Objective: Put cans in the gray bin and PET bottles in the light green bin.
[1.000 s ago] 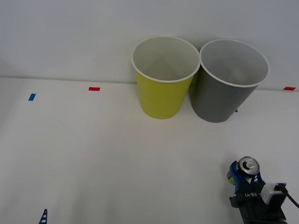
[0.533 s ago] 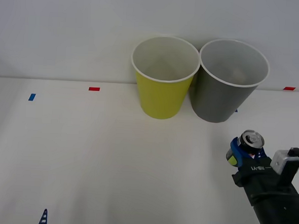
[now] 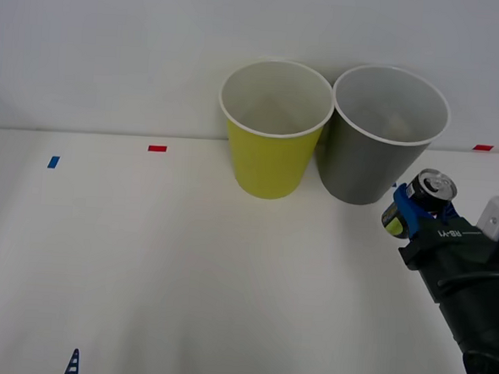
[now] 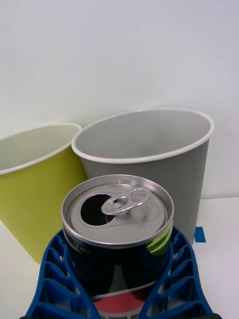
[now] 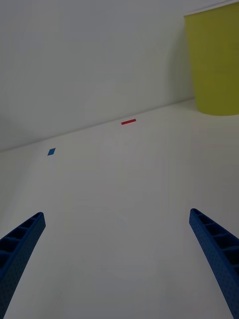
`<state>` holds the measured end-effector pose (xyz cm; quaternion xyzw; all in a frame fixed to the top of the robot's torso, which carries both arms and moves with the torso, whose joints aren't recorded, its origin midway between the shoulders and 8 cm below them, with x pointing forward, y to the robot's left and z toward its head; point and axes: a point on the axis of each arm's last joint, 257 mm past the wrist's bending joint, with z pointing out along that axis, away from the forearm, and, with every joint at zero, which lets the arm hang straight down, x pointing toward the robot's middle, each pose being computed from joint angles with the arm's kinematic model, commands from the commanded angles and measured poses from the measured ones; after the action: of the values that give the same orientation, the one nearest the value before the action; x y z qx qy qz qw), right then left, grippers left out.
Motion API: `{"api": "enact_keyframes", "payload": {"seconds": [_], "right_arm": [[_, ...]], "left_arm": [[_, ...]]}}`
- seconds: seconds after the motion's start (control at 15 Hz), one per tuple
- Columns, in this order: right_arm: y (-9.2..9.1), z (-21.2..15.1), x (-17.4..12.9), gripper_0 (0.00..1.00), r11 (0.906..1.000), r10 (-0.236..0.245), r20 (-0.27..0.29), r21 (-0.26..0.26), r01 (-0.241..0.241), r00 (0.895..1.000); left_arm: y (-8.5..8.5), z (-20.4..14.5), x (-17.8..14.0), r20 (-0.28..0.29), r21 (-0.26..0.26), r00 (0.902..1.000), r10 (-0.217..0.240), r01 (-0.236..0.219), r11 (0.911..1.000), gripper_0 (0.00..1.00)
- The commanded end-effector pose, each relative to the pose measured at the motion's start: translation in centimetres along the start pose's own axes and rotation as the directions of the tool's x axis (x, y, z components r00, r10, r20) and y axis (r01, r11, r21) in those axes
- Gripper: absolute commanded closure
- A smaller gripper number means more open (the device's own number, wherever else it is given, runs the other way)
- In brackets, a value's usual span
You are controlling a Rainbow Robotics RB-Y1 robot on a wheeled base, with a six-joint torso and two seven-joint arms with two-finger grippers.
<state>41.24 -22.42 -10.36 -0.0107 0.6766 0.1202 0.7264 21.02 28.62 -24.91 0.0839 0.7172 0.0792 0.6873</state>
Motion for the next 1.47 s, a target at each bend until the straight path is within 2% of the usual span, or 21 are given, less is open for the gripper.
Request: {"api": "enact_keyframes", "payload": {"seconds": [0.07, 0.13, 0.27, 0.4, 0.53, 0.67, 0.8, 1.2, 1.33, 1.47], "right_arm": [[0.7, 0.5, -2.7, 1.0, 0.9978, 0.065, 0.034, -0.014, -0.065, 0.997], [1.0, 0.8, -3.4, 1.0, 0.9954, 0.092, 0.048, -0.03, -0.091, 0.995], [1.5, 1.3, -4.9, 1.0, 0.9932, 0.109, 0.071, -0.049, -0.106, 0.991], [1.6, 1.4, -6.6, 1.0, 0.9964, 0.081, 0.049, -0.028, -0.08, 0.996], [1.6, 1.5, -8.5, 1.0, 0.9997, 0.02, 0.051, 0.01, -0.021, 0.998], [1.6, 2.0, -10.1, 1.0, 0.9988, 0.023, 0.058, 0.042, -0.026, 0.998], [1.6, 2.6, -11.7, 1.0, 0.9971, -0.006, 0.047, 0.076, 0.002, 0.999], [0.8, 6.2, -16.1, 1.0, 0.9969, -0.011, 0.086, 0.079, 0.004, 0.996], [-0.2, 8.2, -16.8, 1.0, 0.9921, -0.101, 0.077, 0.083, 0.094, 0.992], [-0.7, 10.2, -16.9, 1.0, 0.991, -0.12, 0.063, 0.067, 0.116, 0.991]], "left_arm": [[0.0, 0.0, 0.0, 0.0, 0.0, 1.0, 0.0, 0.0, 1.0, 0.0], [0.0, 0.0, 0.0, 0.0, 0.0, 1.0, 0.0, 0.0, 1.0, 0.0], [0.0, 0.0, 0.0, 0.0, 0.0, 1.0, 0.0, 0.0, 1.0, 0.0], [0.0, 0.0, 0.0, 0.0, 0.0, 1.0, 0.0, 0.0, 1.0, 0.0], [0.0, 0.0, 0.0, 0.0, 0.0, 1.0, 0.0, 0.0, 1.0, 0.0], [0.0, 0.0, 0.0, 0.0, 0.0, 1.0, 0.0, 0.0, 1.0, 0.0], [0.0, 0.0, 0.0, 0.0, 0.0, 1.0, 0.0, 0.0, 1.0, 0.0], [0.0, 0.0, 0.0, 0.0, 0.0, 1.0, 0.0, 0.0, 1.0, 0.0], [0.0, 0.0, 0.0, 0.0, 0.0, 1.0, 0.0, 0.0, 1.0, 0.0], [0.0, 0.0, 0.0, 0.0, 0.0, 1.0, 0.0, 0.0, 1.0, 0.0]]}}
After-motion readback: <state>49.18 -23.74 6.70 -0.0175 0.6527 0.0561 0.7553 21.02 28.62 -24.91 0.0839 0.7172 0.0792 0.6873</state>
